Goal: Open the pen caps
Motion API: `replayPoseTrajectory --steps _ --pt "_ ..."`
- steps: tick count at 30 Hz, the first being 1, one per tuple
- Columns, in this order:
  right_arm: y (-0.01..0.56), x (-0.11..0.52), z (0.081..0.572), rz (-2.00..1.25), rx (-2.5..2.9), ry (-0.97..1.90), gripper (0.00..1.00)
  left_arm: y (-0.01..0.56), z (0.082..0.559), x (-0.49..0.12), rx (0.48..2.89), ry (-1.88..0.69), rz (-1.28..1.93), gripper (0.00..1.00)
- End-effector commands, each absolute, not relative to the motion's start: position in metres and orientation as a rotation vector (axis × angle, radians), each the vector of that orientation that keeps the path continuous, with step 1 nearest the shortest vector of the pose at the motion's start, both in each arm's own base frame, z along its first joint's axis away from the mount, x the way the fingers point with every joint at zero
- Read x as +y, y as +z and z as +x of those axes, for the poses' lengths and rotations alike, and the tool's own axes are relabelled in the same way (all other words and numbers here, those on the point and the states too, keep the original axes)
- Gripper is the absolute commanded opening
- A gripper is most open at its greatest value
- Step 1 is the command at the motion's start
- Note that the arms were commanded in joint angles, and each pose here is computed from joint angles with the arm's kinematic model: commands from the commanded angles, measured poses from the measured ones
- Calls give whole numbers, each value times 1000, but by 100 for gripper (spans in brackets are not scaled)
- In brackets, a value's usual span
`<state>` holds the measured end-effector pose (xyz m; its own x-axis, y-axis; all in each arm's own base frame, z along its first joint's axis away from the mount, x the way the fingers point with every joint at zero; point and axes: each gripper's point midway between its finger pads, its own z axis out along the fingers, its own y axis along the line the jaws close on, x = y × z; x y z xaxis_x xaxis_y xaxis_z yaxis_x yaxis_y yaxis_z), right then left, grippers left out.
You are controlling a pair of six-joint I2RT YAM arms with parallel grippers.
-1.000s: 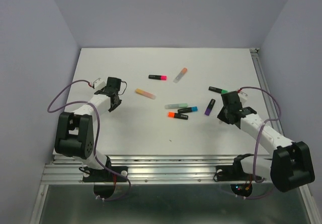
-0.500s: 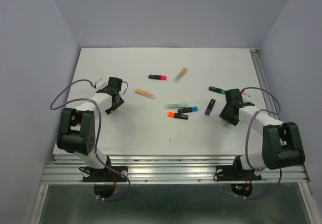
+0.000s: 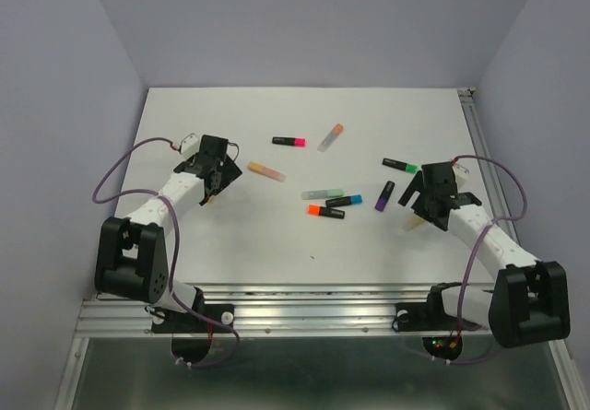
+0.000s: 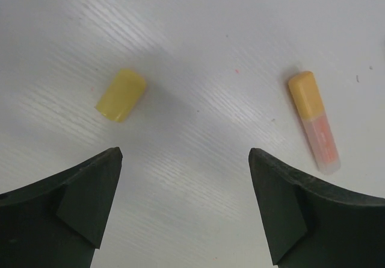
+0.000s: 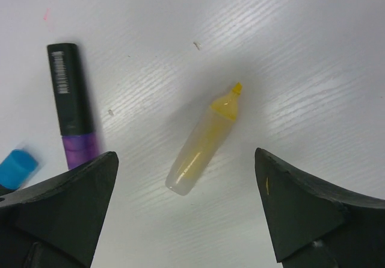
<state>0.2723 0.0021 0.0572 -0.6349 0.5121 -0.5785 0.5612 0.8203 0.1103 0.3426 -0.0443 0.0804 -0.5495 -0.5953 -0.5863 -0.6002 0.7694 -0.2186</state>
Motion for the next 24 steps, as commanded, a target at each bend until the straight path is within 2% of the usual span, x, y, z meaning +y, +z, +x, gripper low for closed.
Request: replayPoseTrajectory --steps 1,6,13,19,24 --pt "98 2 288 754 2259 -34 100 103 359 -82 2286 -88 -850 99" --pt "113 10 288 708 2182 65 100 97 382 -98 2291 -85 -973 99" --pt "130 15 288 675 2075 154 100 92 423 -128 2326 -63 -989 99" --pt "132 20 288 649 2055 197 100 70 432 -140 2388 28 -989 98" --pt "131 14 286 678 2051 160 100 54 432 -146 2412 42 -1002 93"
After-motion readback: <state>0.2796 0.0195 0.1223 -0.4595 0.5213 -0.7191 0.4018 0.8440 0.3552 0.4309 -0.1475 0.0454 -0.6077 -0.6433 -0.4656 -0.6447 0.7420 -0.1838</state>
